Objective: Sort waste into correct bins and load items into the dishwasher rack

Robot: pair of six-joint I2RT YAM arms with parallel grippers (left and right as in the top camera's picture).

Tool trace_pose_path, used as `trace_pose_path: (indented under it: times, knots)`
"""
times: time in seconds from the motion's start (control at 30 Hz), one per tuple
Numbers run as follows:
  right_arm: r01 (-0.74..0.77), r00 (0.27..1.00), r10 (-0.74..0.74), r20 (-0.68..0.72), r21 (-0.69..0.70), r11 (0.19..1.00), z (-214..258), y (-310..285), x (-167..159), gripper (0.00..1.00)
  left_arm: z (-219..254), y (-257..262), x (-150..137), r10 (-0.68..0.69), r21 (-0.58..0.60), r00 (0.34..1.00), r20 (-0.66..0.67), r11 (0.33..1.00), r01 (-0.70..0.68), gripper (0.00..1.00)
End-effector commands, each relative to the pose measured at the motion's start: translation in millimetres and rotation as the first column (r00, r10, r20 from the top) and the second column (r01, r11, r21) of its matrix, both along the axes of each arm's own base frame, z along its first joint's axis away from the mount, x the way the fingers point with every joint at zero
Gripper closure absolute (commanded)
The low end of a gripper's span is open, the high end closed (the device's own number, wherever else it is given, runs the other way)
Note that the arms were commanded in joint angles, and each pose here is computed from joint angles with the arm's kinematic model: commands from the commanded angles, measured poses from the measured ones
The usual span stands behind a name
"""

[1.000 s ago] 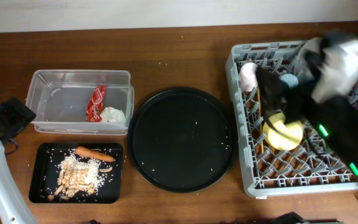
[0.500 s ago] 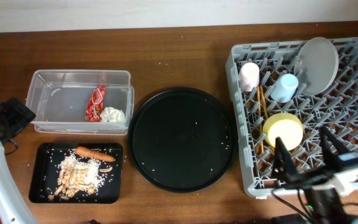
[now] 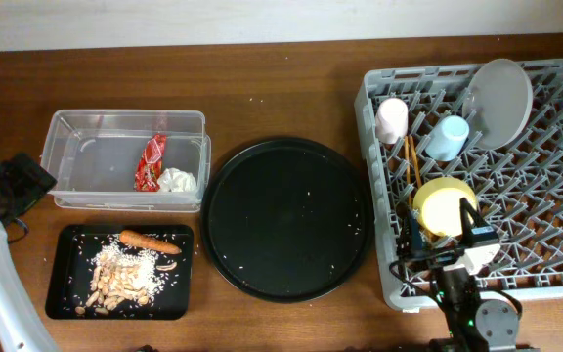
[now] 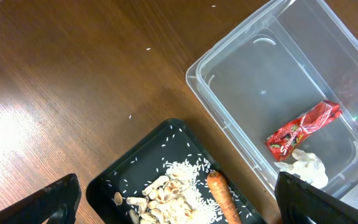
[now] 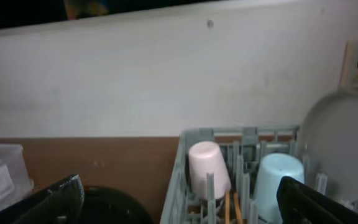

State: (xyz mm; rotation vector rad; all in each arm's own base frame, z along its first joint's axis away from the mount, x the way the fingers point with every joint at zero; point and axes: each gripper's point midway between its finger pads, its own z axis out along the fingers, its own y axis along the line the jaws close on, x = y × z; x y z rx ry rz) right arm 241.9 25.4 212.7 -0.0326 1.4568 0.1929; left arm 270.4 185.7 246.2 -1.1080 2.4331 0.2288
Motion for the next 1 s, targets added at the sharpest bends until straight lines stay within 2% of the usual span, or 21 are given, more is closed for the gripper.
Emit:
trace_pose_path:
  times: [0.0,0.1,0.2,0.97]
  knots:
    - [0.008,0.998,-0.007,-0.062,0.009,1.0,-24.1,-2.1,3.0,0.02,8.3,1.2,-0.4,-0.007,0.017,1.0,0.017,1.0,0.006,0.01]
    - [0.009,0.983,-0.012,-0.183,-0.021,1.0,-54.7,-2.4,2.8,0.02,8.3,1.1,-0.4,-0.007,0.017,1.0,0.016,1.0,0.006,0.01]
    - [-0.001,0.986,-0.023,-0.164,-0.142,0.99,-54.4,-1.9,2.8,0.02,8.3,1.1,-0.4,-0.007,0.017,1.0,0.016,1.0,0.006,0.01]
    - [-0.003,0.986,-0.017,-0.165,-0.122,0.992,-53.9,-1.3,2.8,0.02,8.3,0.9,-0.3,-0.008,0.016,1.0,0.017,1.0,0.007,0.01]
